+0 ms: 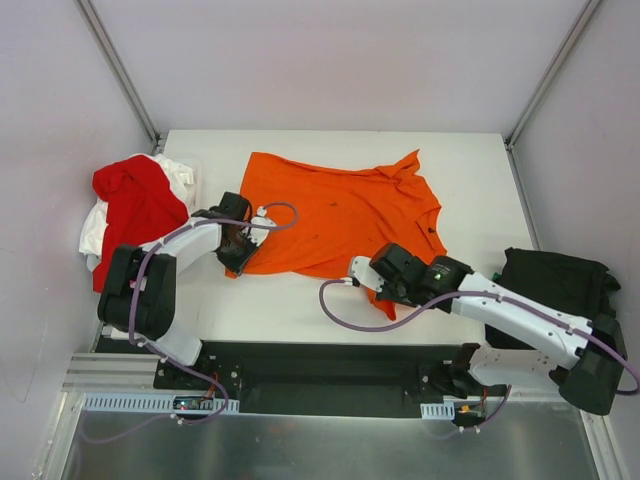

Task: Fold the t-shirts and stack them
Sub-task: Grap the side of the flattened tshirt closest away from the robot with both arms

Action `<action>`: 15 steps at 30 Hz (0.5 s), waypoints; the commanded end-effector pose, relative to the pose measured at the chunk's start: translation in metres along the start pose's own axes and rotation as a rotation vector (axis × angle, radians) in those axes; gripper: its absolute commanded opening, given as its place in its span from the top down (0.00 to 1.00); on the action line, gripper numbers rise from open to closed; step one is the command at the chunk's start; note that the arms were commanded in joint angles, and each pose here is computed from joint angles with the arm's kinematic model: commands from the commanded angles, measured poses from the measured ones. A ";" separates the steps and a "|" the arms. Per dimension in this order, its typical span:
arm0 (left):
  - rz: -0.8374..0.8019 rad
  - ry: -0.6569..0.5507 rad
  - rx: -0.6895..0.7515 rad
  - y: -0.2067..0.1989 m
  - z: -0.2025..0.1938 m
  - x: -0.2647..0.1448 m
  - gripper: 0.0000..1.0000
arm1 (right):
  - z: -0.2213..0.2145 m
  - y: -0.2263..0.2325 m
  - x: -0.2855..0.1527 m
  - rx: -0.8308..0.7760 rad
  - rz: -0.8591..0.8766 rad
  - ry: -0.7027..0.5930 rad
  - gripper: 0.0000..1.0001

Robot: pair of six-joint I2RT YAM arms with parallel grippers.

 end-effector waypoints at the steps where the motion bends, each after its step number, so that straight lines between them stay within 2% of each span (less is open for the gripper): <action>1: -0.063 -0.031 -0.026 -0.026 -0.013 -0.020 1.00 | -0.003 0.000 -0.026 0.031 0.033 -0.063 0.99; 9: -0.052 -0.076 -0.009 -0.047 -0.021 -0.045 1.00 | -0.004 0.004 -0.043 0.050 0.077 -0.129 0.99; 15: -0.011 -0.094 -0.004 -0.038 -0.010 -0.055 1.00 | 0.000 -0.009 -0.046 0.053 0.017 -0.148 0.99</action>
Point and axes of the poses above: each gripper's point midway between its finger pads, its own x axis out along the fingers, its own y axis along the line the jaws close on, z = x × y, the point moved 1 cm from there along -x, back along the fingers, and after that the axes turned 10 degrees about x, right-handed, at the moved point
